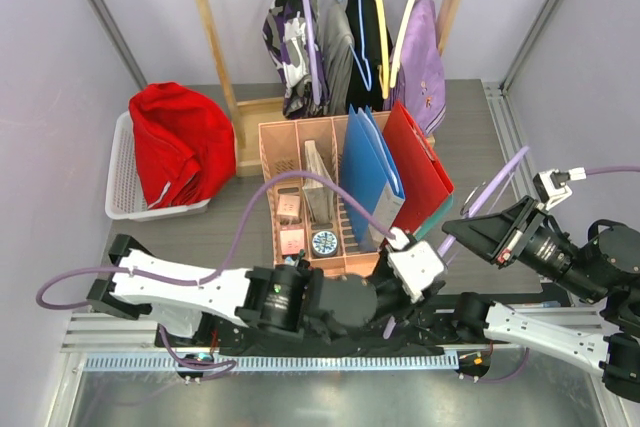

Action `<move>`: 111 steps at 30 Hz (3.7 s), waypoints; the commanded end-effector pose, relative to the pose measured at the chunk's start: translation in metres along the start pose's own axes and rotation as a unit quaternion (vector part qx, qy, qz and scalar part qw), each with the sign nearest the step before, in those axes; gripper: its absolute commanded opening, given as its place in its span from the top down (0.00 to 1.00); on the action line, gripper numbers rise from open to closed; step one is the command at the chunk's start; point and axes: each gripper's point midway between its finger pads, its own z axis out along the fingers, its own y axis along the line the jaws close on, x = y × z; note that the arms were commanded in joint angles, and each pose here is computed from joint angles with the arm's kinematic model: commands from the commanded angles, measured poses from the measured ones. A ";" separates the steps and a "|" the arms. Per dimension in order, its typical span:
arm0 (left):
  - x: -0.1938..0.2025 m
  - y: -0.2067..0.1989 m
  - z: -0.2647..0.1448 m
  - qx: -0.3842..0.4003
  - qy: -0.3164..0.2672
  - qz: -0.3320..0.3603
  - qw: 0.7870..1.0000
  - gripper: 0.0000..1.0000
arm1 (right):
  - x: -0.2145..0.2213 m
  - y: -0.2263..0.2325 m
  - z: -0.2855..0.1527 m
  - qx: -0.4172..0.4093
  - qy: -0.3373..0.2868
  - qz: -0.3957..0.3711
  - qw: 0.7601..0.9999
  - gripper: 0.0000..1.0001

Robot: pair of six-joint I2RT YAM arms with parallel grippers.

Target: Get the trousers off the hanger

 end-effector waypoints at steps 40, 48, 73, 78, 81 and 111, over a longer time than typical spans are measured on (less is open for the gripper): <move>-0.046 -0.001 -0.010 -0.062 -0.016 0.040 0.997 1.00 | -0.017 0.015 -0.004 -0.043 -0.045 0.015 0.998 0.57; -0.067 0.025 -0.019 -0.087 -0.030 0.028 0.995 1.00 | 0.007 0.027 -0.007 -0.069 0.027 -0.044 0.996 0.10; -0.160 0.179 -0.198 -0.238 -0.129 0.007 0.963 1.00 | 0.028 0.043 -0.025 -0.158 0.076 -0.159 0.972 0.00; -0.165 0.195 -0.227 -0.233 -0.137 0.033 0.962 1.00 | 0.032 0.035 -0.016 -0.142 0.083 -0.159 0.973 0.00; -0.170 0.207 -0.239 -0.253 -0.149 0.037 0.955 1.00 | 0.035 0.030 -0.011 -0.133 0.089 -0.160 0.974 0.00; -0.156 0.345 -0.220 -0.530 -0.049 0.062 0.844 1.00 | 0.044 0.009 0.002 -0.096 0.103 -0.136 0.981 0.00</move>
